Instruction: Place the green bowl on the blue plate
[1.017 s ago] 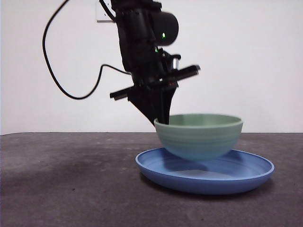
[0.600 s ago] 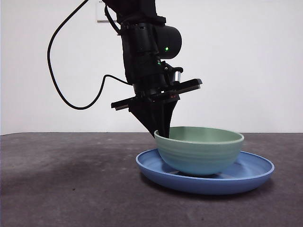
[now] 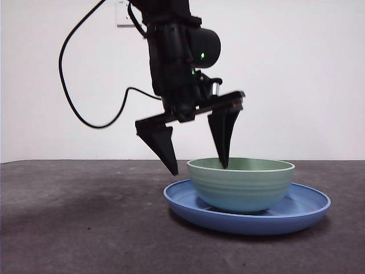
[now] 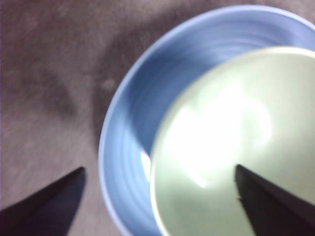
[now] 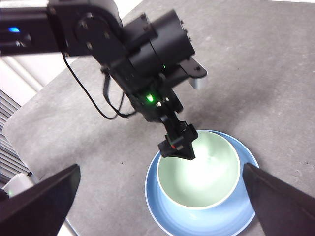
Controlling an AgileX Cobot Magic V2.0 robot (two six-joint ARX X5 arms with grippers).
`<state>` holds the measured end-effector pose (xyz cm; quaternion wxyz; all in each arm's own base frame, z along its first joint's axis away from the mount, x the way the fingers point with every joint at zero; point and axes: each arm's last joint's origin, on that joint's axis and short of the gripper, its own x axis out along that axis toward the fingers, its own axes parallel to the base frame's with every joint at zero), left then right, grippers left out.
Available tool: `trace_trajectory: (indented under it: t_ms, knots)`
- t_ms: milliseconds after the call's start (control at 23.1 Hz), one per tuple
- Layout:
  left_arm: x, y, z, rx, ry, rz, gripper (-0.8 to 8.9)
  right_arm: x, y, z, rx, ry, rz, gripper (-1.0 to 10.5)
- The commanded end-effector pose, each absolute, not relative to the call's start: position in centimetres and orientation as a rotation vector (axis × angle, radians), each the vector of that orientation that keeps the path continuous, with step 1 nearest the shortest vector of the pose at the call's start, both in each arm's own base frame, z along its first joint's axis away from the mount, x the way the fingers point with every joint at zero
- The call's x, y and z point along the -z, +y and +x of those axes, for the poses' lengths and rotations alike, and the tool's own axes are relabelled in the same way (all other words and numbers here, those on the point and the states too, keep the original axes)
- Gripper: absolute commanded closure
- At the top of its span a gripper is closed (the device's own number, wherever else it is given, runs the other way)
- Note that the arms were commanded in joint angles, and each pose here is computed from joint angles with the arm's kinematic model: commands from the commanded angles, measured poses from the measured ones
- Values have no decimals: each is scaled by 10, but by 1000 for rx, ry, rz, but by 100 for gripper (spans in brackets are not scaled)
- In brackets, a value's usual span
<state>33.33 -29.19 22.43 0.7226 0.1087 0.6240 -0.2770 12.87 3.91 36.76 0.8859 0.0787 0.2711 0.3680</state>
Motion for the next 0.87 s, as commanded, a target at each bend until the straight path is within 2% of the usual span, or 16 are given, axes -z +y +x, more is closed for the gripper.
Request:
trace_trajectory:
  t_ms: [43, 303, 433, 520, 693, 867]
  knots:
    - [-244, -296, 336, 644, 1364, 268, 285, -372, 40, 129, -769, 546, 164, 369]
    - [-318, -285, 325, 681, 1307, 310, 276, -373, 40, 129, -769, 544, 164, 369]
    - [-348, -271, 312, 684, 1253, 301, 220, -373, 40, 129, -769, 544, 164, 369]
    - [-378, -253, 298, 689, 1184, 274, 218, -373, 40, 129, -769, 544, 164, 369]
    - [-440, -196, 246, 698, 1025, 228, 218, -373, 40, 129, -769, 544, 164, 369]
    - [-457, -150, 194, 741, 932, 296, 219, -373, 40, 130, -769, 543, 164, 369]
